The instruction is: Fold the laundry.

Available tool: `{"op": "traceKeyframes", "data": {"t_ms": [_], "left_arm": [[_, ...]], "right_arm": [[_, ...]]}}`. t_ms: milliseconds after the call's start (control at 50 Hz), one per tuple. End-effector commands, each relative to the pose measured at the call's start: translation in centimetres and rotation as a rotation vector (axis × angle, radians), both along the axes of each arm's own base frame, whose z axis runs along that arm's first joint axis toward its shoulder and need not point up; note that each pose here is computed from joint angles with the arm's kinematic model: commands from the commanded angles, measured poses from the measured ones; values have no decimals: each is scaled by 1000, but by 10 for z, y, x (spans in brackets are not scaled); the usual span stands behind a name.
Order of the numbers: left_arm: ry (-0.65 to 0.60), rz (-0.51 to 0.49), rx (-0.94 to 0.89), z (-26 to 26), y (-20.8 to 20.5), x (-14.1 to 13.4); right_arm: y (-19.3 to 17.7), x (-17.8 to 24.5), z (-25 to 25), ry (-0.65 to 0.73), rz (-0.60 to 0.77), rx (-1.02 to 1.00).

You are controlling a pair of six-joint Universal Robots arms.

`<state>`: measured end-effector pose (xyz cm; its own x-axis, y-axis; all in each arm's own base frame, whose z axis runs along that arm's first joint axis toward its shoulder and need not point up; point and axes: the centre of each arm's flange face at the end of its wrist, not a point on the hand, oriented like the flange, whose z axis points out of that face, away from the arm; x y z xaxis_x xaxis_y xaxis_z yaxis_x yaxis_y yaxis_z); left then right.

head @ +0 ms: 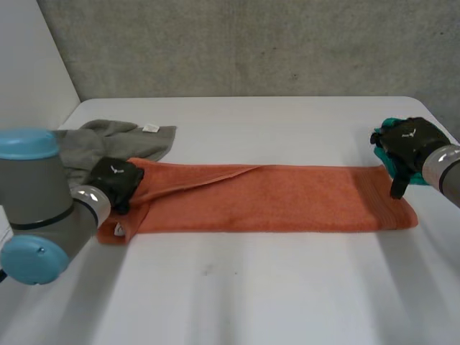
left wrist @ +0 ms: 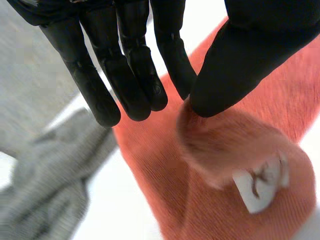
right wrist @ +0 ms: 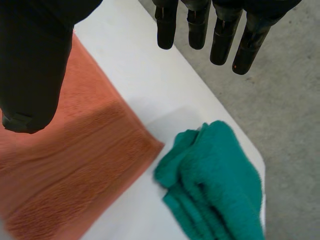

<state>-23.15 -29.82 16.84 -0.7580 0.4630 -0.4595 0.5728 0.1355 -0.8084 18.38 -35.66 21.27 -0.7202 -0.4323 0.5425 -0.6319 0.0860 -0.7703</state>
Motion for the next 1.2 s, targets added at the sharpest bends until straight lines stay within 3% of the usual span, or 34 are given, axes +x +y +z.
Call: {"op": "traceKeyframes", "data": {"t_ms": [20,240,380,640,780,920,1060,1200], "left_arm": [[48,-52,-175,56,36,-4],[131,-176,-381,94,83,0],[145,-180,-437,108,94,4],[157,-157,-503,123,98,12],[145,-108,-506,122,87,22],[129,-90,-463,111,75,24],[108,-63,-388,92,61,28],[70,-68,-185,54,62,27]], "right_arm": [[-18,9,8,22,58,-1],[-30,44,-1,-82,317,53],[-26,88,-33,-113,416,105],[-30,116,-77,-135,456,167],[-43,103,-27,-110,332,46],[-6,61,56,-72,257,-12],[42,27,57,43,224,130],[98,16,48,162,279,261]]}}
